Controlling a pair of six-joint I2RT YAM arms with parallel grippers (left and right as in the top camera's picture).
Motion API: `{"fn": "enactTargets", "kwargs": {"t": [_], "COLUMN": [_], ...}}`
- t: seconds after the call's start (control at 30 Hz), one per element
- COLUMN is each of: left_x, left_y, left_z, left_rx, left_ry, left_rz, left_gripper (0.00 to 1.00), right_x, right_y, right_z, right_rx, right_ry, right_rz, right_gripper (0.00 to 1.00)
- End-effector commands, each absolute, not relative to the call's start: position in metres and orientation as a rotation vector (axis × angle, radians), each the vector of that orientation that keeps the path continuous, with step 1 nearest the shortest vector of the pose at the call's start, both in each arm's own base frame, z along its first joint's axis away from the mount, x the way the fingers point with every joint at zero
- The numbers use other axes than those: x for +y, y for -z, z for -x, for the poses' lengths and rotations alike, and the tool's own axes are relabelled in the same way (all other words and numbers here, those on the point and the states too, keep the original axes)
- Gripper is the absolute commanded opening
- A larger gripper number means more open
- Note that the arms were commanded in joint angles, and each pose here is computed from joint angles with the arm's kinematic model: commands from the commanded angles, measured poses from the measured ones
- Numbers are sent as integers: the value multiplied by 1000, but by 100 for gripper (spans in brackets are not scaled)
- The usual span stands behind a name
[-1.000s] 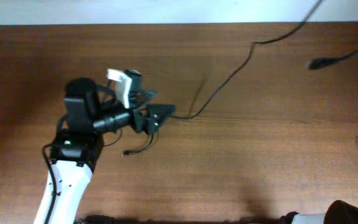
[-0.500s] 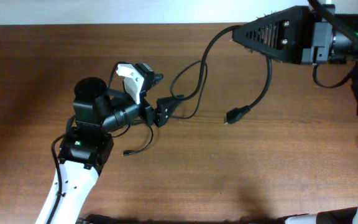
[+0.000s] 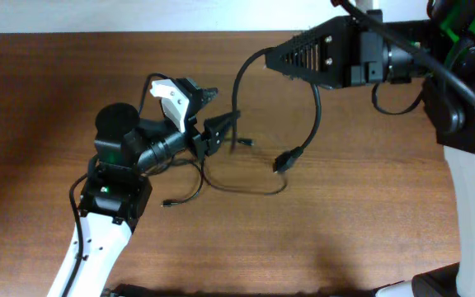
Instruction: Untangle cables
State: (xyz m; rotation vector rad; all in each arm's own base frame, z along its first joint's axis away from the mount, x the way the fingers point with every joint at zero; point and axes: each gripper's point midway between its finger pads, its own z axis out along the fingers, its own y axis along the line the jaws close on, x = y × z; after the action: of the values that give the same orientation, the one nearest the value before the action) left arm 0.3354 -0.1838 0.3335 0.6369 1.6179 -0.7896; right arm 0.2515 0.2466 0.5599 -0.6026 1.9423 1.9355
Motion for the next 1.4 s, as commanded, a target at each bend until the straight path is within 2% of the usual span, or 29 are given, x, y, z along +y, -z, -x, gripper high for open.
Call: {"fn": "enactTargets", "kwargs": {"t": [0.0,0.17,0.2,0.23,0.3,0.5,0.57,0.6,0.67,0.73,0.83,0.87,0.9,1.1,1.13,1.17,1.2,1.3,1.37], "left_x": [-182,-182,-182,-182,-189,-189,-196,-198,-202,-204,-201,-199,-197,-194,-194,-194,-190,-159,-148], "left_y": [-333,-326,-321,-315,-310,-330,-336,-336,-336,-336,-333,-332,-332,-336,-338,-339,-340,-344,-358], "left_z": [-340,-339,-338,-336,-326,-322,-311,-309,-300,-297,-303,-305,-309,-316,-316,-317,-321,-350,-354], "left_rx": [1621,1658,1681,1701,1671,1548,1482,1482,1459,1460,1487,1493,1509,1556,1559,1562,1583,1699,1697], "left_ry": [762,774,779,781,779,738,783,798,849,869,841,828,816,849,864,874,878,931,1079], "left_rz": [-625,-618,-615,-630,-745,-819,-890,-899,-938,-947,-919,-909,-885,-782,-765,-753,-703,-321,-143], "left_gripper": [66,68,73,73,72,67,78,92,94,87,56,36,1,0,0,0,0,0,0], "right_x": [248,246,244,238,226,198,212,221,240,251,265,267,267,264,260,254,248,221,194], "right_y": [-565,-564,-564,-564,-563,-535,-530,-529,-521,-516,-514,-514,-514,-513,-512,-511,-508,-486,-447], "right_z": [-245,-259,-262,-268,-280,-308,-305,-302,-302,-300,-290,-288,-288,-295,-299,-304,-308,-325,-345], "right_rx": [1911,1902,1897,1882,1860,1974,1992,1999,2027,2046,2055,2056,2056,2001,1983,1946,1907,1894,2027], "right_ry": [-1919,-1859,-1846,-1814,-1752,-1704,-1736,-1750,-1757,-1779,-1806,-1810,-1810,-1726,-1697,-1645,-1582,-1364,-1081], "right_rz": [642,579,571,561,538,349,385,407,425,447,493,501,503,559,571,611,662,716,683], "right_gripper": [4,4,4,4,4,4,4,4,4,4,4,4,4,5,25,82,100,99,99]}}
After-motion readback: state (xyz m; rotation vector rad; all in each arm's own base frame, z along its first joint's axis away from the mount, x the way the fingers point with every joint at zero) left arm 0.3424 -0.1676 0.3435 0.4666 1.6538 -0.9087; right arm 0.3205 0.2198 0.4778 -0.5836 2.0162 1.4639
